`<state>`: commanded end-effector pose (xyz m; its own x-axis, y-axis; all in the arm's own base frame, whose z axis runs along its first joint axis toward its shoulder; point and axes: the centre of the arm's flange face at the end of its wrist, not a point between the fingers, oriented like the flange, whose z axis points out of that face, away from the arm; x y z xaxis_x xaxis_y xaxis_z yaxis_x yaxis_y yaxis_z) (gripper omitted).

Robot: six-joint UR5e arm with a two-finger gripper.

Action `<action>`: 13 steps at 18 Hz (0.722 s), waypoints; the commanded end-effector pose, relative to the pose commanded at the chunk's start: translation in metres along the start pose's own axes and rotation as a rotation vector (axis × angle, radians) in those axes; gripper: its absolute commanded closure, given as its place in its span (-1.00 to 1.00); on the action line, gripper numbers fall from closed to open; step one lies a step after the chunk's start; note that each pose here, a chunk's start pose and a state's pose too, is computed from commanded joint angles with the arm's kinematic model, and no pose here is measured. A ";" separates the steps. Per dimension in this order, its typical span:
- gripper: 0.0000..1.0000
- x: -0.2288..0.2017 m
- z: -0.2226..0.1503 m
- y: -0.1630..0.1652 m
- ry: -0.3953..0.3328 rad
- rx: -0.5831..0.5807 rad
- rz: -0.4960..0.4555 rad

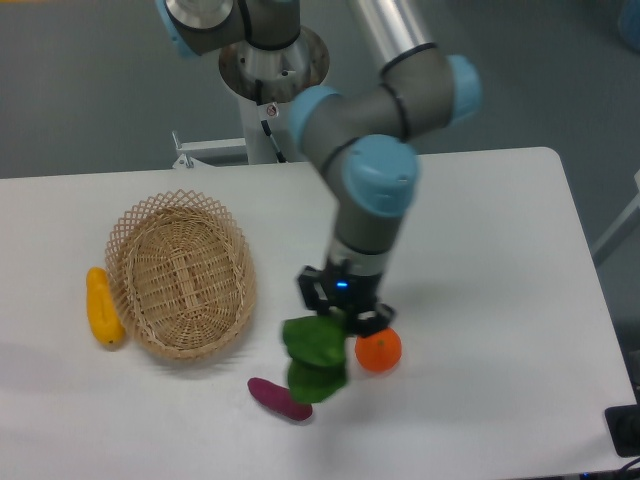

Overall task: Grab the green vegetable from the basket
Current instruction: 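Lift the bok choy out of the basket and carry it away, then hold the bok choy raised beside the tangerine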

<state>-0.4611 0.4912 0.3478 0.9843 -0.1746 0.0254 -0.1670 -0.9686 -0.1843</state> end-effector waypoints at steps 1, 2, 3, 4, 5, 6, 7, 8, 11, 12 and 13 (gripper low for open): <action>1.00 -0.012 -0.005 0.010 -0.006 -0.014 0.018; 1.00 -0.025 -0.014 0.022 -0.023 -0.012 0.018; 1.00 -0.034 -0.020 0.029 -0.026 -0.013 0.014; 1.00 -0.040 -0.022 0.029 -0.018 -0.021 0.015; 1.00 -0.050 -0.023 0.035 -0.015 -0.047 0.019; 1.00 -0.056 -0.022 0.039 -0.017 -0.082 0.042; 1.00 -0.062 -0.023 0.045 -0.030 -0.110 0.067; 1.00 -0.071 -0.021 0.054 -0.032 -0.122 0.081; 1.00 -0.089 -0.020 0.066 -0.040 -0.124 0.100; 1.00 -0.096 -0.020 0.072 -0.042 -0.124 0.108; 1.00 -0.099 -0.019 0.077 -0.039 -0.126 0.123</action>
<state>-0.5728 0.4303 0.3497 0.9570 -0.2887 -0.0280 -0.2899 -0.9553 -0.0587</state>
